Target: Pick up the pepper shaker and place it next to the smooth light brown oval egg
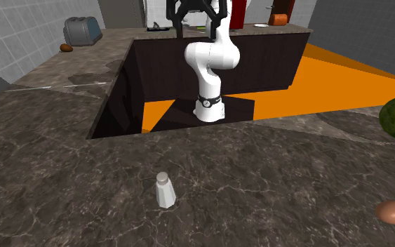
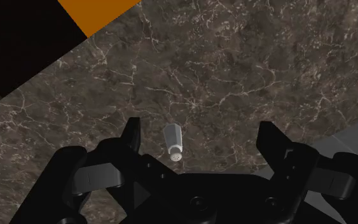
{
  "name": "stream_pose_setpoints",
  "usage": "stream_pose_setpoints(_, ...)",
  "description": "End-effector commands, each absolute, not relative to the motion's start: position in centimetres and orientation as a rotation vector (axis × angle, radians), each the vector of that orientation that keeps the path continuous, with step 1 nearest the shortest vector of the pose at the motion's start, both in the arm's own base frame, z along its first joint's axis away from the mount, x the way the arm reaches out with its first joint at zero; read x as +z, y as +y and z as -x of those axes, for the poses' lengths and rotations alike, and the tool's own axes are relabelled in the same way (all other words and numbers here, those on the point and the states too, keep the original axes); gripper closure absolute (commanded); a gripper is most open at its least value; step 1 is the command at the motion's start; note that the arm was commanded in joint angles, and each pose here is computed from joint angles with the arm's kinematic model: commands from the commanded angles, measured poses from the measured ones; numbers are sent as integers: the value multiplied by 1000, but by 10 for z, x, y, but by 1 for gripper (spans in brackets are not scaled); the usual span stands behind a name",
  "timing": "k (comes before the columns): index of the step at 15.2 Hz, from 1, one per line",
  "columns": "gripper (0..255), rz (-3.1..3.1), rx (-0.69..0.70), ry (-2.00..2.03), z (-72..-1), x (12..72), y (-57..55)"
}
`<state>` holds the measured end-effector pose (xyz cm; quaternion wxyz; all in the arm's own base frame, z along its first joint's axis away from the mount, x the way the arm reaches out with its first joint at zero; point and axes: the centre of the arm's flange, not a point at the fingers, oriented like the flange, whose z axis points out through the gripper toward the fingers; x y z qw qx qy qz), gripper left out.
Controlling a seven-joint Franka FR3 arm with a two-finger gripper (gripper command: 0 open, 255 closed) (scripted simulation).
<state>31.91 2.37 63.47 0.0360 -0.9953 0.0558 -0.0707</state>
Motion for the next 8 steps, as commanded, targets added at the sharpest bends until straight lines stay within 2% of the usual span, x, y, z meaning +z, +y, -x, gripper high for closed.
stream_pose_setpoints(1,0,3057,-217,171,-319,635,24)
stream_pose_setpoints(8,0,3069,-194,87,-388,571,17)
